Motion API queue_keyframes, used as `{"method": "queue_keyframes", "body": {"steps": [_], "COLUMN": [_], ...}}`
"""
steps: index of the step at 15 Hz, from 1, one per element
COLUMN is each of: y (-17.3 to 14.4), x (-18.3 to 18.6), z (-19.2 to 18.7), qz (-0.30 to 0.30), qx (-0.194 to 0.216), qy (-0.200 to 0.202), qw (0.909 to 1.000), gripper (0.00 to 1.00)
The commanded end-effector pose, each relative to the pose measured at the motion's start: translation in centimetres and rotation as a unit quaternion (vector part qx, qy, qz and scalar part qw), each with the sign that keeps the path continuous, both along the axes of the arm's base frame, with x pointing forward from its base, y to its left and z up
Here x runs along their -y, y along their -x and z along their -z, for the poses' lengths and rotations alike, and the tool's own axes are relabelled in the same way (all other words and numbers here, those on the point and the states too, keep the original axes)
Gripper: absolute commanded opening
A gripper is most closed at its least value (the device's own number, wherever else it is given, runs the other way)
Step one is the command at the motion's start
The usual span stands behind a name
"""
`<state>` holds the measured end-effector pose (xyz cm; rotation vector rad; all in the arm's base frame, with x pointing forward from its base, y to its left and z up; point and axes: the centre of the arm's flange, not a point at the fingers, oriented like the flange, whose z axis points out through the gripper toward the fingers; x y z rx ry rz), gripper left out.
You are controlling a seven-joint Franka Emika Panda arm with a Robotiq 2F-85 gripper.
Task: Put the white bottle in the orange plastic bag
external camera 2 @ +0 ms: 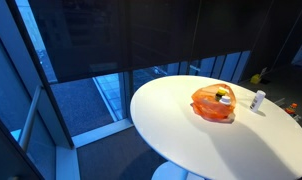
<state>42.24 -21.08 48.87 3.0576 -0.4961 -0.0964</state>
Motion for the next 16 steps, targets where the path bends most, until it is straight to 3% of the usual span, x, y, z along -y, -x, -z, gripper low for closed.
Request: {"method": "queue_keyframes", "body": {"steps": [1, 16], "y": [-1.9, -5.9], "x": [2.5, 6.6], "z": [2.1, 11.4], "qz": [0.039, 0.119], "qx": [-0.012, -0.003], "qy": [0.03, 0.052], "qw": [0.9987, 0.9916], "gripper": [1.0, 1.0]}}
